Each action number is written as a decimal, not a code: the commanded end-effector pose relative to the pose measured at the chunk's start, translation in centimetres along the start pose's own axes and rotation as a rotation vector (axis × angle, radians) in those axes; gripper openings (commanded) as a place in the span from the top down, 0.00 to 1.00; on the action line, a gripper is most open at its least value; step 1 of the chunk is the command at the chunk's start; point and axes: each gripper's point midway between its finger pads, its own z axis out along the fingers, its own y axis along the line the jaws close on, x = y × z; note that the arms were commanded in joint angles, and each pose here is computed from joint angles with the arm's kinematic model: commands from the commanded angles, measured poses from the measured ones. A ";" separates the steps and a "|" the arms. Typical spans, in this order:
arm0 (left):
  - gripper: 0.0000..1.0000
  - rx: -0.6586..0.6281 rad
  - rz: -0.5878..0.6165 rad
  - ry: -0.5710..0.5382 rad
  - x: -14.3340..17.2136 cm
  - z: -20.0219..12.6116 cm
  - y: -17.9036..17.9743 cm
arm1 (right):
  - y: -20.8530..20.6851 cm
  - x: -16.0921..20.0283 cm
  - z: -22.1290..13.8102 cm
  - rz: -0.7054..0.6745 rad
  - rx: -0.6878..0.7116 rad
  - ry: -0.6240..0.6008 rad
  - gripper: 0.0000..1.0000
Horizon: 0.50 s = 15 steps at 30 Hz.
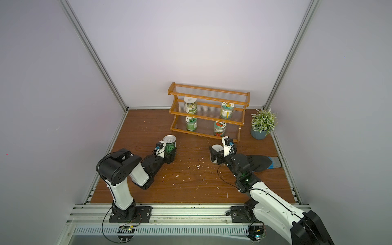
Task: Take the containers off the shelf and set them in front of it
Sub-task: Place the container at the center of the board.
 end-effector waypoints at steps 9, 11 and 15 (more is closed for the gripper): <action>0.14 -0.006 -0.024 -0.097 -1.9 -0.1 0.3 | -0.1 -1.8 -0.2 0.003 0.013 -0.067 0.01; 0.12 -0.007 -0.026 -0.103 -1.9 -0.3 0.3 | -0.1 -1.9 -0.3 0.003 0.013 -0.070 0.01; 0.05 -0.009 -0.027 -0.115 -2.2 -0.6 0.3 | -0.1 -1.8 -0.3 0.002 0.015 -0.068 0.01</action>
